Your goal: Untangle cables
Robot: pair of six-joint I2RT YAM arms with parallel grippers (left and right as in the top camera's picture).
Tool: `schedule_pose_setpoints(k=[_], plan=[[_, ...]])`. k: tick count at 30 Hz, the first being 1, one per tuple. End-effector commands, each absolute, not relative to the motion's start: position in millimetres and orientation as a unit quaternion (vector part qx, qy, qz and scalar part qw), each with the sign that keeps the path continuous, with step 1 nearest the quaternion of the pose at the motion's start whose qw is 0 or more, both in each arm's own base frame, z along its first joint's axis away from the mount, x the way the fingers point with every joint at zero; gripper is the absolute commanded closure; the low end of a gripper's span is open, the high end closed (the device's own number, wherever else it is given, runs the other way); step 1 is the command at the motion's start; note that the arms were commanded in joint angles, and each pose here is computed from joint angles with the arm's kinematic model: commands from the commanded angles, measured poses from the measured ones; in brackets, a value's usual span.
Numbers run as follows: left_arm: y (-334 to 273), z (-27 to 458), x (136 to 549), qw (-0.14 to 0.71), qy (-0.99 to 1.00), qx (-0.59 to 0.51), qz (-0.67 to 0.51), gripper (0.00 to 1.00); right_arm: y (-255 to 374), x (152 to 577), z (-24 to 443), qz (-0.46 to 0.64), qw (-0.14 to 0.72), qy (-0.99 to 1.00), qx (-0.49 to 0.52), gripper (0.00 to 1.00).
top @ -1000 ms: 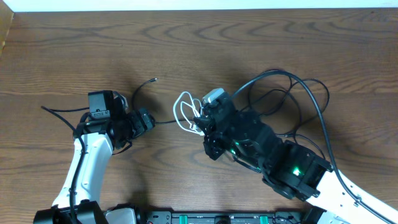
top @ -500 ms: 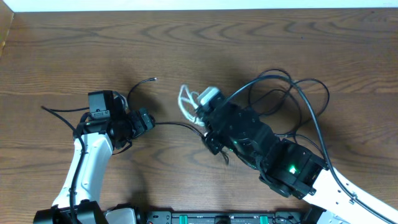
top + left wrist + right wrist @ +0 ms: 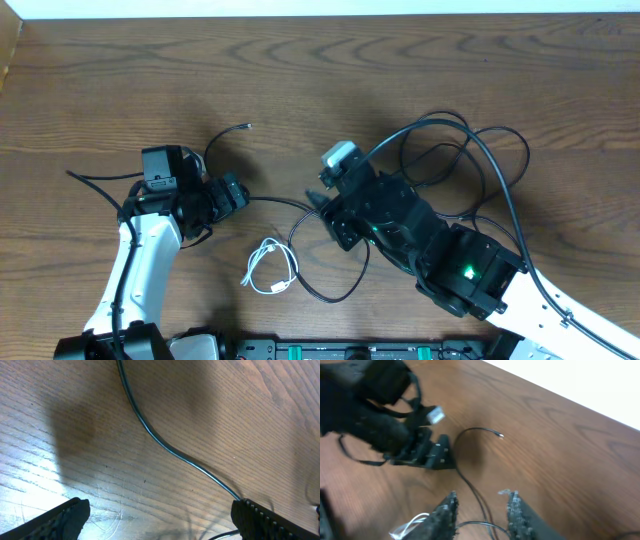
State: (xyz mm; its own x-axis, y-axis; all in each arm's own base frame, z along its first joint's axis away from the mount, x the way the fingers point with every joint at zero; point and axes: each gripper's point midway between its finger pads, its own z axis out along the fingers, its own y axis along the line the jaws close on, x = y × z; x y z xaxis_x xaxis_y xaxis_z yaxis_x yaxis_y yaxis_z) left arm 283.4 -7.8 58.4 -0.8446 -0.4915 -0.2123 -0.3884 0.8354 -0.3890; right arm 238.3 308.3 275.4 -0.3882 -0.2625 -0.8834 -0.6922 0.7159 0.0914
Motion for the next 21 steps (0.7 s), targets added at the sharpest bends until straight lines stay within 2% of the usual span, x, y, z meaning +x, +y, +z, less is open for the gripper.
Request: schedule_pose_setpoints(k=[1, 3, 5, 7, 9, 12, 18, 21], plan=[[-6, 54, 281, 0.149, 0.947, -0.235, -0.162, 0.04, 312, 233, 261, 0.265, 0.419, 0.832, -0.249, 0.36], [-6, 54, 281, 0.149, 0.947, -0.235, -0.162, 0.04, 313, 233, 248, 0.270, 0.393, 0.850, -0.225, 0.44], [-6, 54, 281, 0.149, 0.947, -0.235, -0.162, 0.04, 315, 233, 229, 0.275, 0.356, 0.875, -0.178, 0.47], [-6, 54, 281, 0.149, 0.947, -0.235, -0.162, 0.04, 323, 228, 208, 0.289, 0.305, 0.897, -0.140, 0.41], [-6, 54, 281, 0.149, 0.947, -0.235, -0.162, 0.05, 338, 216, 188, 0.314, 0.244, 0.909, -0.126, 0.29], [-6, 54, 281, 0.149, 0.947, -0.235, -0.162, 0.04, 361, 198, 163, 0.344, 0.168, 0.915, -0.131, 0.21], [-6, 54, 281, 0.149, 0.947, -0.235, -0.162, 0.04, 392, 177, 111, 0.352, 0.069, 0.928, -0.102, 0.26], [-6, 54, 281, 0.149, 0.947, -0.235, -0.162, 0.04, 402, 164, 86, 0.348, 0.014, 0.935, -0.064, 0.25]])
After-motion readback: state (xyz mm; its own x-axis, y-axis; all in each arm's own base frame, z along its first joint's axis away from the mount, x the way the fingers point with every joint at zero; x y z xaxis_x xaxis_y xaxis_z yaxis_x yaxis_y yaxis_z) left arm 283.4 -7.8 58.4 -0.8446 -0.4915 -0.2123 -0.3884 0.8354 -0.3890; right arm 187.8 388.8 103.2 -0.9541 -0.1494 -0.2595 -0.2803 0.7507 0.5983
